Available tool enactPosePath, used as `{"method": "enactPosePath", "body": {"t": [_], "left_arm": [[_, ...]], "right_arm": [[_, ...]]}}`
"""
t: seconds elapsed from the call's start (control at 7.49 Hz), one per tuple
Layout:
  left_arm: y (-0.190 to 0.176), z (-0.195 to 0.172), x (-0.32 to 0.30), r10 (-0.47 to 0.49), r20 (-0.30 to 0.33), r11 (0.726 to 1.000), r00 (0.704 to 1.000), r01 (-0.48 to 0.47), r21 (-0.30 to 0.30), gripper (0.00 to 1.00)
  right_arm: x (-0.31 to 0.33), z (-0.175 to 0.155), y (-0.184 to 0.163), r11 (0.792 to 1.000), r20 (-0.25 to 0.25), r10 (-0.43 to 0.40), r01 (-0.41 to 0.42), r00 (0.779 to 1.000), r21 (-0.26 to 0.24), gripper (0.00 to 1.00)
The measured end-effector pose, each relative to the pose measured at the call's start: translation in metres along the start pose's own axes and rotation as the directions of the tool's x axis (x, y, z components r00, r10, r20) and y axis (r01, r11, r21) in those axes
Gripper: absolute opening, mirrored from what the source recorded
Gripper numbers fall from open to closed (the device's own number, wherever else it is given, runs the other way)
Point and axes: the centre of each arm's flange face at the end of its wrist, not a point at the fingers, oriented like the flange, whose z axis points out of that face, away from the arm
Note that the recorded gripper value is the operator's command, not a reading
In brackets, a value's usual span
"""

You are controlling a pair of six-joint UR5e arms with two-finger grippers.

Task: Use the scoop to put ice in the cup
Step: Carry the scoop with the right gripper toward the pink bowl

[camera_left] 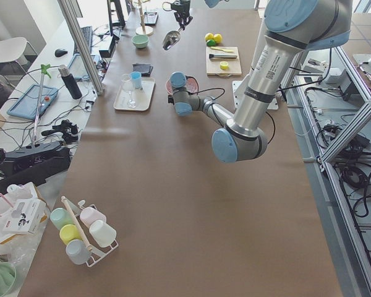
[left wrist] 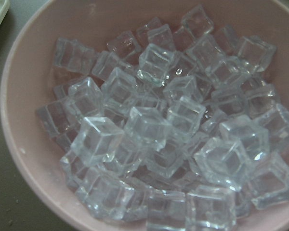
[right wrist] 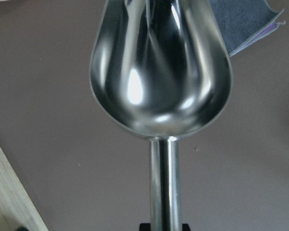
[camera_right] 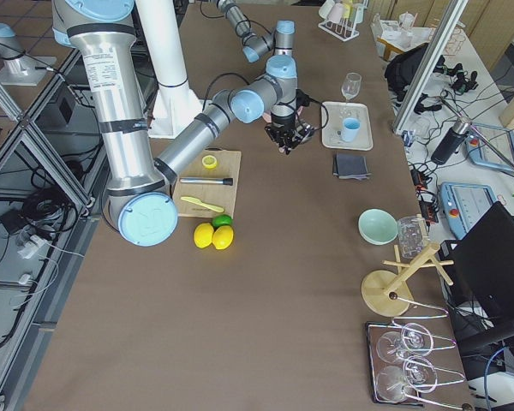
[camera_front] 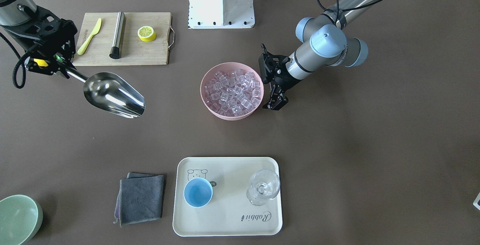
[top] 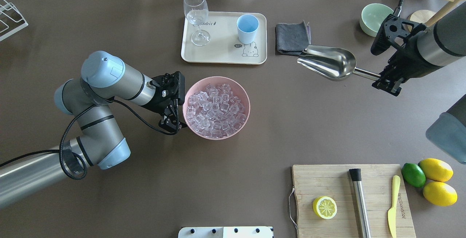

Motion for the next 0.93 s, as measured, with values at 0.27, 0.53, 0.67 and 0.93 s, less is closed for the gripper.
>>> {"method": "enactPosePath", "body": {"t": [0.27, 0.53, 0.67, 0.93], "left_arm": [[0.000, 0.001, 0.001, -0.022, -0.002, 1.000, 1.000, 0.022, 0.000, 0.99], [0.000, 0.001, 0.002, -0.031, -0.004, 1.000, 1.000, 0.031, 0.001, 0.99], [-0.001, 0.001, 0.002, -0.032, -0.004, 0.999, 0.999, 0.032, 0.001, 0.99], [0.000, 0.000, 0.002, -0.029, -0.004, 1.000, 1.000, 0.029, 0.006, 0.99]], "right_arm": [[-0.024, 0.008, -0.030, 0.997, -0.005, -0.070, 0.070, 0.998, -0.022, 0.00], [-0.042, 0.007, -0.054, 0.995, 0.008, -0.092, 0.092, 0.996, -0.049, 0.00], [-0.047, 0.001, -0.068, 0.992, 0.010, -0.094, 0.095, 0.996, -0.079, 0.00], [-0.054, -0.004, -0.080, 0.988, 0.003, -0.108, 0.108, 0.994, -0.111, 0.00]]}}
